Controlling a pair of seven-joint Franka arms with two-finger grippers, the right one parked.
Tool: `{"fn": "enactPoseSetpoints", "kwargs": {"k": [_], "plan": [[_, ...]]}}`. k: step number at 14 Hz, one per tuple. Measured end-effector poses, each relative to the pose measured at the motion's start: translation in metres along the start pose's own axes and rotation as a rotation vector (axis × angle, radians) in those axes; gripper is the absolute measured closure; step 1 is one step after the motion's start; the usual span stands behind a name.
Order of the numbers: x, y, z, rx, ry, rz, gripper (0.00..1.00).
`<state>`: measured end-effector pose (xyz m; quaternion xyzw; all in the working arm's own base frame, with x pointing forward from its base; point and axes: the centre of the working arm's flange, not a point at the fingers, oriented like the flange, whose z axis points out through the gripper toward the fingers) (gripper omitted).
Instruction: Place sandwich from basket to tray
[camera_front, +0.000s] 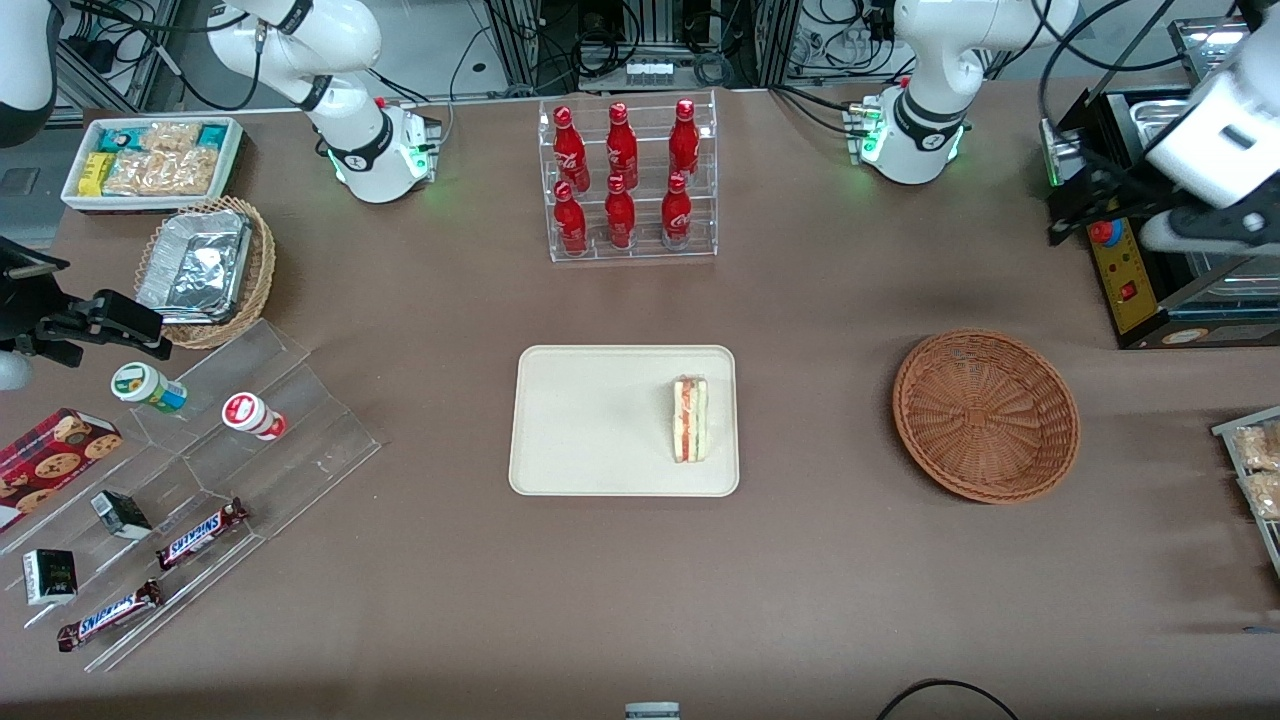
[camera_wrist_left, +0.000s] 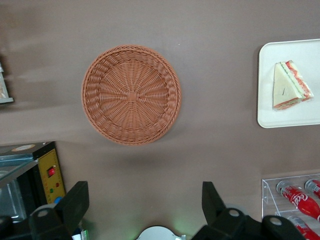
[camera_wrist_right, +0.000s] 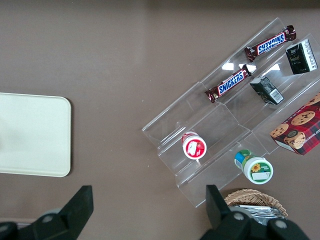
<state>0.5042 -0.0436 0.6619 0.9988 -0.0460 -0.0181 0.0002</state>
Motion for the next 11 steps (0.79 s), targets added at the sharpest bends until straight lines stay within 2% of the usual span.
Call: {"fn": "enactPoseSetpoints", "kwargs": {"k": [2,11], "plan": [[0.001,-0.001,-0.002,0.000,0.001,0.001,0.00],[0.021,0.004,0.018,0.001,-0.036,-0.007,0.00]]}}
